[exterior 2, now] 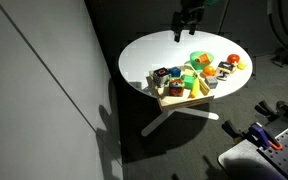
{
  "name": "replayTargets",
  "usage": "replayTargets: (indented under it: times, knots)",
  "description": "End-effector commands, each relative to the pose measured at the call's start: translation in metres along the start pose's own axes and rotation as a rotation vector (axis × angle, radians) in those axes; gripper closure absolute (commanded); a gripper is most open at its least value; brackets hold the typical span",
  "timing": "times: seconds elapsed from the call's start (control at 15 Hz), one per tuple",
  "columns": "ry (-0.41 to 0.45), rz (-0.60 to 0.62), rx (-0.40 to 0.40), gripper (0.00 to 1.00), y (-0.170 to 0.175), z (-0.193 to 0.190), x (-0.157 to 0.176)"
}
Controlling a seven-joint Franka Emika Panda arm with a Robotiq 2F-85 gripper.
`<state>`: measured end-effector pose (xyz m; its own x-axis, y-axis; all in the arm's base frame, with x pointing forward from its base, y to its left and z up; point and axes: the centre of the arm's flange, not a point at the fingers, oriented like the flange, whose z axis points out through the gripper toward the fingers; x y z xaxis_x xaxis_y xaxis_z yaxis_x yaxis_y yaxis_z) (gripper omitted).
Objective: Remove the block with a house painting from the bowl onto the table
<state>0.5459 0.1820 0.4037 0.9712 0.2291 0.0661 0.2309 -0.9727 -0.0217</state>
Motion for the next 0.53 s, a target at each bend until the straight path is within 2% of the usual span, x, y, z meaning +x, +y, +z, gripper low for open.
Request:
replayTargets:
  times: [0.0, 0.27, 0.33, 0.47]
  knots:
    - [-0.049, -0.024, -0.012, 0.0, 0.001, -0.008, 0.006]
    - [-0.086, -0.019, -0.034, 0.0, 0.003, -0.014, 0.002]
    - [-0.073, -0.009, -0.016, 0.0, 0.001, -0.003, -0.004]
    - [-0.079, -0.009, -0.018, 0.0, 0.002, -0.005, -0.004]
